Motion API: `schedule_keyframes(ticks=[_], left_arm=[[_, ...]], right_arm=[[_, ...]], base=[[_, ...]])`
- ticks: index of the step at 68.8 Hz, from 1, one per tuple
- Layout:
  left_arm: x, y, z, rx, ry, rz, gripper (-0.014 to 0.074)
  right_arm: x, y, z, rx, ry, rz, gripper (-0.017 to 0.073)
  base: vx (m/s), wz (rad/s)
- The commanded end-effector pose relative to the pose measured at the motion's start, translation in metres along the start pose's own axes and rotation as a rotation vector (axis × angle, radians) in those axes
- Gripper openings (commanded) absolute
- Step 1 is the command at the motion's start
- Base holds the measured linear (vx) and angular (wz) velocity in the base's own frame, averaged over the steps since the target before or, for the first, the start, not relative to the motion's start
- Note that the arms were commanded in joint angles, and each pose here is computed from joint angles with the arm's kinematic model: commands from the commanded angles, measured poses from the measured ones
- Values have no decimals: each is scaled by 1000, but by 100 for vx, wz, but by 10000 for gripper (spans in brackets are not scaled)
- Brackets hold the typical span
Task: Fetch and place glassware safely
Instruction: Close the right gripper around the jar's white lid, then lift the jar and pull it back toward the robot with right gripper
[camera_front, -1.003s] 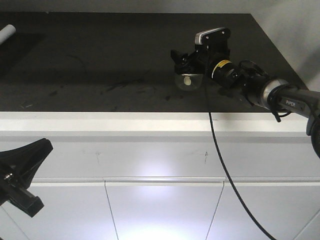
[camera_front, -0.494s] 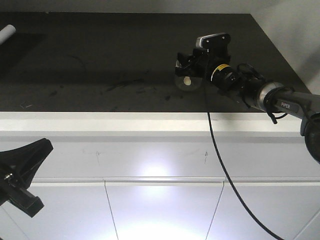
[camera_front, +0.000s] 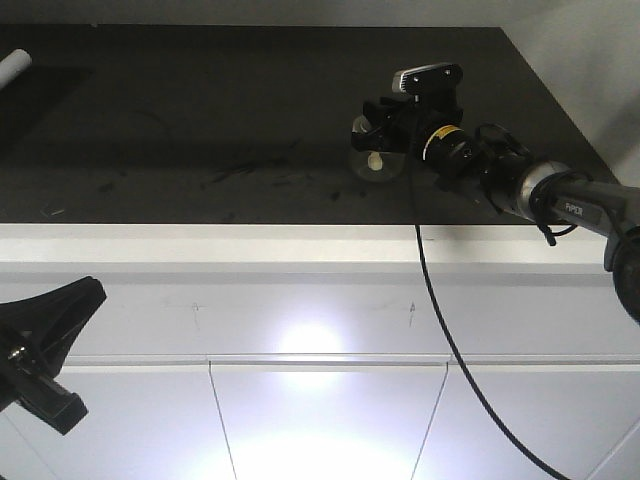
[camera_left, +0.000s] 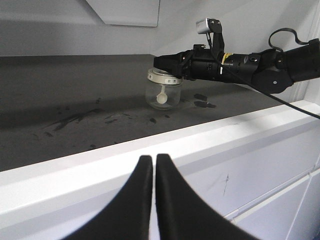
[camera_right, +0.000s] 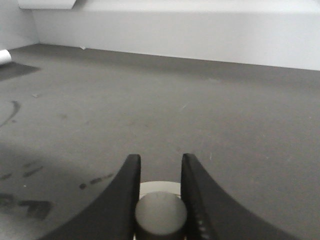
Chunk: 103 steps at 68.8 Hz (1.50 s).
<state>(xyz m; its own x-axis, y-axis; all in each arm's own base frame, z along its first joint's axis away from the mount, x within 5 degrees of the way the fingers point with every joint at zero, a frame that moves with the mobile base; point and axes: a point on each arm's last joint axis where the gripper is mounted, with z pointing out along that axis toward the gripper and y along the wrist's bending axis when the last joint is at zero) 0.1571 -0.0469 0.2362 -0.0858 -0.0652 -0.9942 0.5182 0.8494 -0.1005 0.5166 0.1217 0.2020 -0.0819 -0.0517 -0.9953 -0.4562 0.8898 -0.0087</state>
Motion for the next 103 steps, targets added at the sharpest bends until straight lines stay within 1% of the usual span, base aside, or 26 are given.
schedule_keyframes(ticks=[1,13,21,28,33,37,43,44,49,64,72,79,95,103], left_arm=[[-14,-2,1,27,-90,-18,2],[-14,-2,1,27,-90,-18,2],[-14,-2,1,27,-90,-18,2],[-14,-2,1,27,-90,-18,2],[-14,-2,1,27,-90,-18,2],[-14,-2,1,27,-90,-18,2],[-14,-2,1,27,-90,-18,2],[-14,-2,1,27,-90,-18,2],[-14,-2,1,27,-90,-18,2],[-14,-2,1,27,-90,-18,2],[-14,-2,1,27,-90,-18,2],[-14,-2,1,27,-90,-17,2],[-14,-2,1,27,-90,-17,2],[-14,-2,1,27,-90,-17,2]], right_arm=[[-68,3,-16,-23,-188,-31,-8],[-92,5,-26,-21,-232,-47,-8],[-109,6,-35,-15,-253,-44,-8],[-127,9,-44,-20,-273,-74,-8],[-140,12,-52,-35,-274,-71,-7],[-150,17,-60,-64,-268,-78,-6],[-154,24,-74,-103,-234,-59,-4],[-154,26,-76,-109,-228,-63,-3],[-150,33,-90,-143,-206,-85,-3],[-133,56,-138,-215,-161,-52,-3],[-132,69,-163,-231,-150,-58,-3],[-129,86,-183,-264,-135,-78,-3],[-129,128,-218,-362,-140,-86,-3],[-126,144,-229,-395,-124,-91,-3]], base=[[0,0],[0,0],[0,0],[0,0],[0,0],[0,0],[0,0],[0,0],[0,0],[0,0],[0,0],[0,0],[0,0],[0,0]])
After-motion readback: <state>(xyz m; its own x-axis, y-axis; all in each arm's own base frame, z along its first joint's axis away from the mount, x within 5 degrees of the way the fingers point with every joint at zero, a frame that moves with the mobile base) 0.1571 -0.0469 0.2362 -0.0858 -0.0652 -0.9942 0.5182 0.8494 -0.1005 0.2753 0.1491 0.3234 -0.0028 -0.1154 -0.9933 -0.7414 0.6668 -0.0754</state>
